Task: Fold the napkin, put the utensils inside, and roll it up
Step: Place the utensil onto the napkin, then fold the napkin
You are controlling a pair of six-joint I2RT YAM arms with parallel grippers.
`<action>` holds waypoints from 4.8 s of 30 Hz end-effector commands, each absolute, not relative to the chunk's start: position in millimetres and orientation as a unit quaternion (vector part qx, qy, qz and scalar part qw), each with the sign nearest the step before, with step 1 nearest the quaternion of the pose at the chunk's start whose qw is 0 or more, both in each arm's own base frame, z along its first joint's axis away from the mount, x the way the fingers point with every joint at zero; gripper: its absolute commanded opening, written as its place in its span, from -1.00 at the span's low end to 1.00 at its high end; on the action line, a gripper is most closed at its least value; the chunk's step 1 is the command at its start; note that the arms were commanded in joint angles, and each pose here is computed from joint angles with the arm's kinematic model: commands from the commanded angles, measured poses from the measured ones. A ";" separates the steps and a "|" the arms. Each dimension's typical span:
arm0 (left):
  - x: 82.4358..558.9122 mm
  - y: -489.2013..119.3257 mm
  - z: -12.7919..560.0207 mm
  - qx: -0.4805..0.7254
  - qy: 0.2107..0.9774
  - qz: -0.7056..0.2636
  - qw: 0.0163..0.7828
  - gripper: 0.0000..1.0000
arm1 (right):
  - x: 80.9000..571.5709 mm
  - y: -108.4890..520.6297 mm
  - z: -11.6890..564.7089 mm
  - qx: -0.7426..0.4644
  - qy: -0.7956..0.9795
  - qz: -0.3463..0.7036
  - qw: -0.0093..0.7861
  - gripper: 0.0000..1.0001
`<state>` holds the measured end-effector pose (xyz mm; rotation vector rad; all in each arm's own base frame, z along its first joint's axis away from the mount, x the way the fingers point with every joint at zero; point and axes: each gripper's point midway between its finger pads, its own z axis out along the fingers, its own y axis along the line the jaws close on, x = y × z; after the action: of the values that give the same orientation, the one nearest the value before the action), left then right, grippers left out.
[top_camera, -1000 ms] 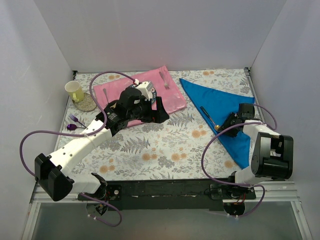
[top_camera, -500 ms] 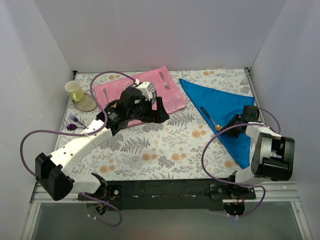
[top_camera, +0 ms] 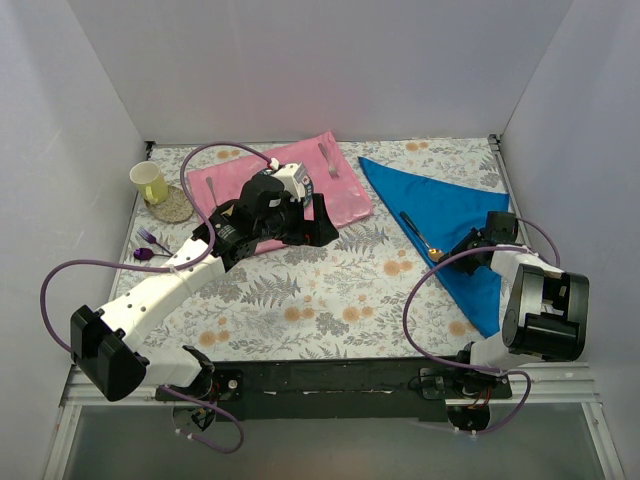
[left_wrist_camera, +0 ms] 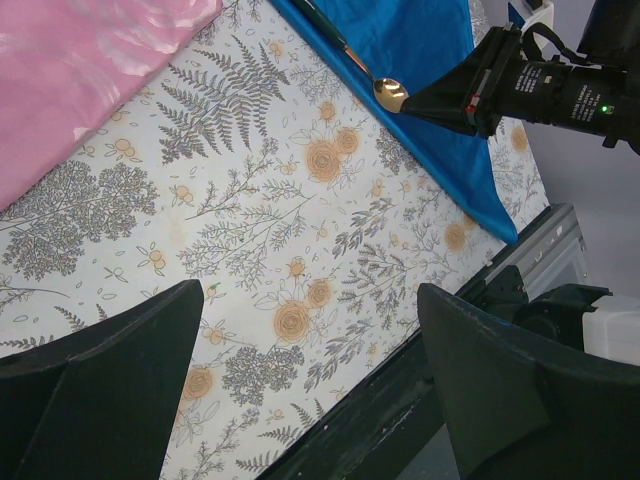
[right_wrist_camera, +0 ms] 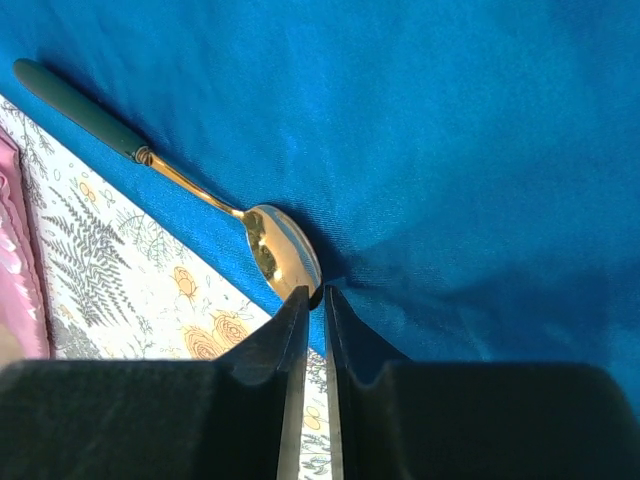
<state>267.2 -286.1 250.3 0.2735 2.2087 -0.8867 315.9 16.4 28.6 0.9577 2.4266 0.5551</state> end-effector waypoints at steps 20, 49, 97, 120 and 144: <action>283.9 -295.2 260.1 0.083 0.854 -0.350 0.377 0.83 | 300.7 -1.6 82.5 0.298 0.903 0.157 0.268 0.29; 574.7 -418.7 96.6 -0.079 0.795 -0.333 0.500 -0.22 | 252.9 69.8 181.2 0.076 0.899 0.194 0.385 0.37; 619.2 -429.4 13.8 -0.256 0.761 -0.375 0.464 -0.33 | 253.5 65.0 195.4 0.080 0.888 0.187 0.413 0.37; 622.8 -441.1 58.6 -0.186 0.742 -0.378 0.522 -0.97 | 255.0 64.9 196.4 0.072 0.885 0.187 0.420 0.37; 558.0 -476.9 201.3 -0.056 0.711 -0.398 0.577 -1.00 | 267.8 27.5 200.7 0.152 0.892 0.100 0.415 0.37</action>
<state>557.1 -486.0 97.3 -0.1765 1.8258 -0.9175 262.1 29.8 184.3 0.3934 2.2854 0.2575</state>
